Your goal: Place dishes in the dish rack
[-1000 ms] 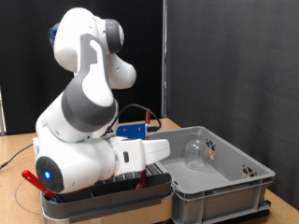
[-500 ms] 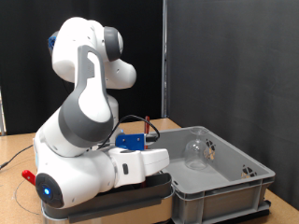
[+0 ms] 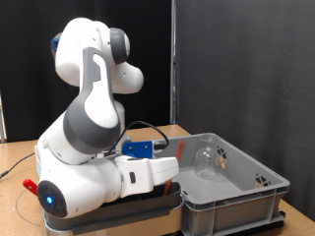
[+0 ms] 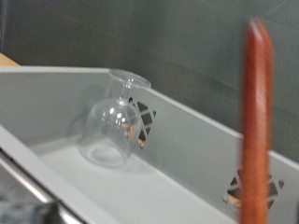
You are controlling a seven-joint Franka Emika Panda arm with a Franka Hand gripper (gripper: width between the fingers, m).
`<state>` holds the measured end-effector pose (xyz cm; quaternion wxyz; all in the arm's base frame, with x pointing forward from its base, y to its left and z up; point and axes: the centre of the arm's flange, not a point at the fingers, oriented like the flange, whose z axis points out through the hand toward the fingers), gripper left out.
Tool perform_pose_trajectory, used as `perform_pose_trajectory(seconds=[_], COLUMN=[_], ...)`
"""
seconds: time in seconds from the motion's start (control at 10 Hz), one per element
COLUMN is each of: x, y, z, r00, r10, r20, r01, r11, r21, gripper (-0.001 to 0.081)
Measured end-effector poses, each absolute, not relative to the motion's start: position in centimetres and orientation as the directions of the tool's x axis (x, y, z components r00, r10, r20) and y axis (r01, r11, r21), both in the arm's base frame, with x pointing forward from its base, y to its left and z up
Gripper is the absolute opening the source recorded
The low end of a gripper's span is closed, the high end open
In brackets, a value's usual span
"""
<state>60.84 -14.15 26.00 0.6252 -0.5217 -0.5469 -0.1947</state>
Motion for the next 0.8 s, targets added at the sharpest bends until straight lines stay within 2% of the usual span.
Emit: perform_pose_trajectory(seconds=[0.1, 0.2, 0.3, 0.4, 0.8], x=[61.2, 61.6, 61.6, 61.6, 61.4], y=[-14.0, -13.4, -12.5, -11.7, -7.9], z=[26.0, 26.6, 27.9, 29.4, 35.1], r00=[0.303, 0.256, 0.194, 0.133, 0.000], r10=[0.363, 0.404, 0.441, 0.477, 0.559], r20=[0.881, 0.878, 0.877, 0.869, 0.829], r01=[0.834, 0.861, 0.882, 0.897, 0.914], r11=[0.347, 0.318, 0.313, 0.314, 0.337], r21=[-0.430, -0.398, -0.352, -0.310, -0.227], gripper=[0.0578, 0.0578, 0.0742, 0.0789, 0.0806])
